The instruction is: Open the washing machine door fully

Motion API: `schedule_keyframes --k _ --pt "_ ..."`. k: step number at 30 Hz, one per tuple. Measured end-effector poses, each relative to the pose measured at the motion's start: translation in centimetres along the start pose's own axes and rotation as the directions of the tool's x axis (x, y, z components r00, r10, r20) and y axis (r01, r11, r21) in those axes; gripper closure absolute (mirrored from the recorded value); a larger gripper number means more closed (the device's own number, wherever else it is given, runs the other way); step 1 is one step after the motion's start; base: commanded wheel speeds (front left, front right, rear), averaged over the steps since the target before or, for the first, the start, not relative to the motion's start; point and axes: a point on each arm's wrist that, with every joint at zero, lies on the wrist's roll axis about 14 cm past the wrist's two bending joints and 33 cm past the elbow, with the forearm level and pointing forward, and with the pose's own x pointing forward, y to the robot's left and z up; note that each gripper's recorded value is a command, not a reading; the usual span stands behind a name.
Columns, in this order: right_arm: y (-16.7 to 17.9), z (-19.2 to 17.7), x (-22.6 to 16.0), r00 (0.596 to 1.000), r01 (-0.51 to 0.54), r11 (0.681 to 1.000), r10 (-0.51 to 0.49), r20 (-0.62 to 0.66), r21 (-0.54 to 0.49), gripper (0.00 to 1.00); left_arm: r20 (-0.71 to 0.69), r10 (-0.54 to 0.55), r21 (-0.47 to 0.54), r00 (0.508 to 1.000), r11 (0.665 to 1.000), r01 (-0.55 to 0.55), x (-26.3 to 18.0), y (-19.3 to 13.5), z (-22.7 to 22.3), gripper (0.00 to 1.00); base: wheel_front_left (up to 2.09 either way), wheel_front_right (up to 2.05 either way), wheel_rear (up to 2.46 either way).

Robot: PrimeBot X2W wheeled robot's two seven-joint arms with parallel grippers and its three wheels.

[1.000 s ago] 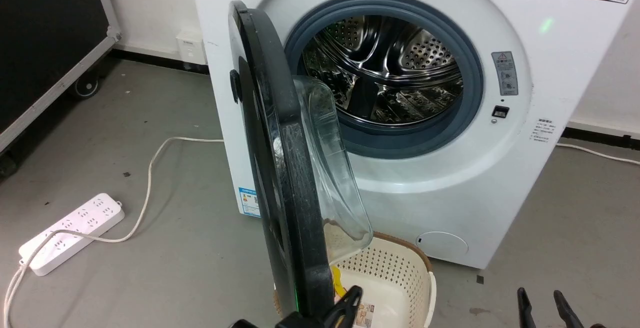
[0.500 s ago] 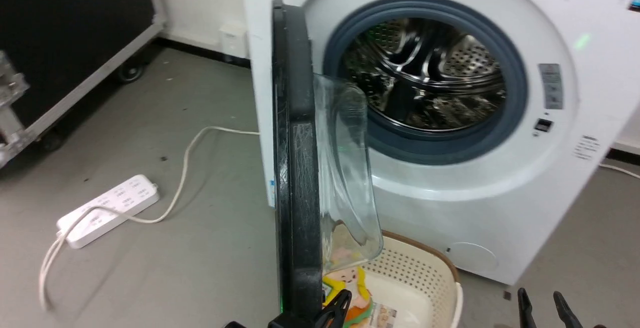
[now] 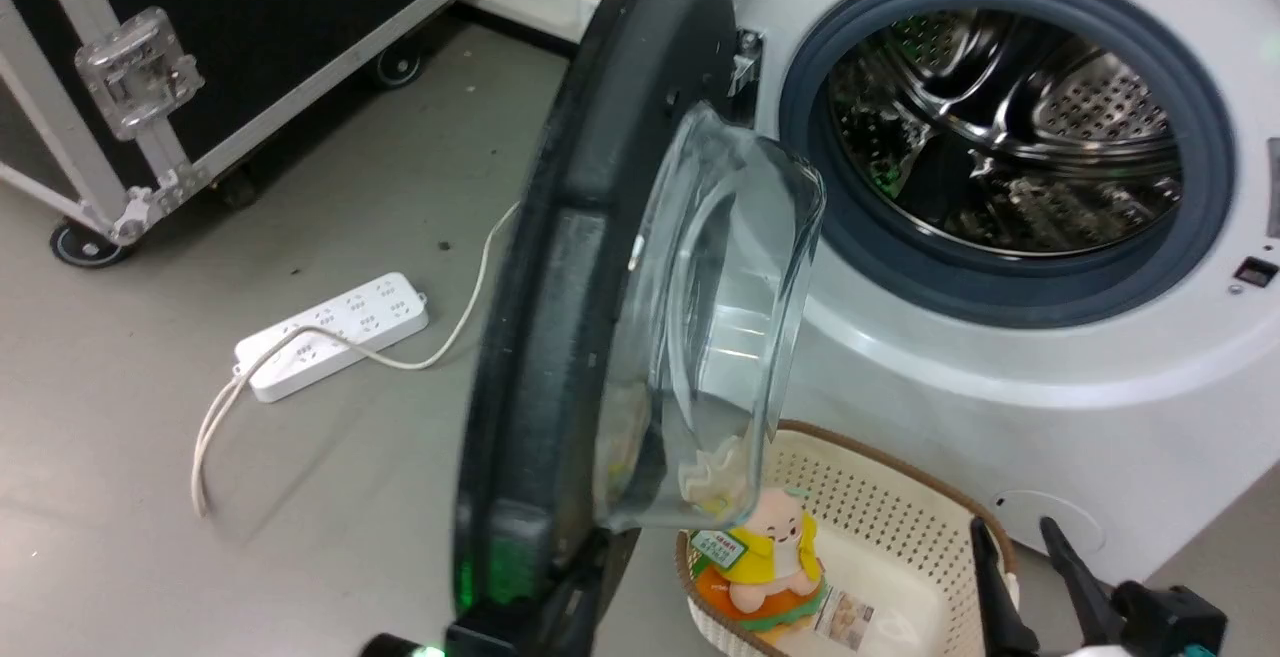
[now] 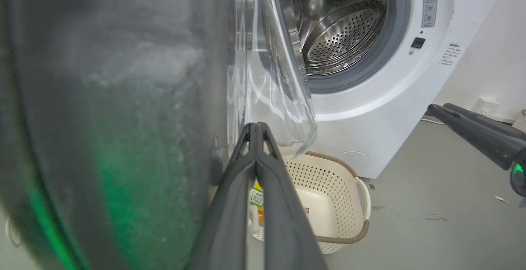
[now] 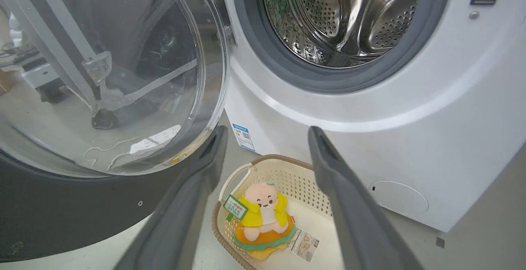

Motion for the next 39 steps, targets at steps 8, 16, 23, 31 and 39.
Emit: schedule_keyframes --k 8,16,23,31,39 --pt "1.6 -1.8 1.7 0.997 -0.063 0.998 0.063 -0.05 -0.003 0.0 0.029 0.233 0.021 0.972 0.972 -0.234 -0.6 7.0 0.7 1.0 0.0 0.0 0.0" --pt "1.2 -2.7 2.1 0.995 -0.062 0.998 0.061 -0.075 -0.012 0.0 0.046 0.388 0.062 0.92 0.918 -0.391 -1.4 13.6 1.7 1.0 0.0 0.0 0.0" --pt "-0.4 -3.7 2.3 0.993 -0.03 0.999 0.027 -0.113 -0.022 0.0 0.035 0.437 0.108 0.899 0.893 -0.438 0.6 17.9 2.3 1.0 0.0 0.0 0.0" --pt "-2.6 -4.5 2.0 0.989 0.014 0.999 -0.019 -0.149 -0.034 0.0 0.0 0.481 0.186 0.877 0.861 -0.472 3.3 22.5 2.5 1.0 0.0 0.0 0.0" --pt "-4.7 -5.1 2.1 0.982 0.051 0.998 -0.058 -0.18 -0.041 0.0 0.007 0.509 0.241 0.861 0.835 -0.495 7.4 26.4 3.7 1.0 0.0 0.0 0.0"
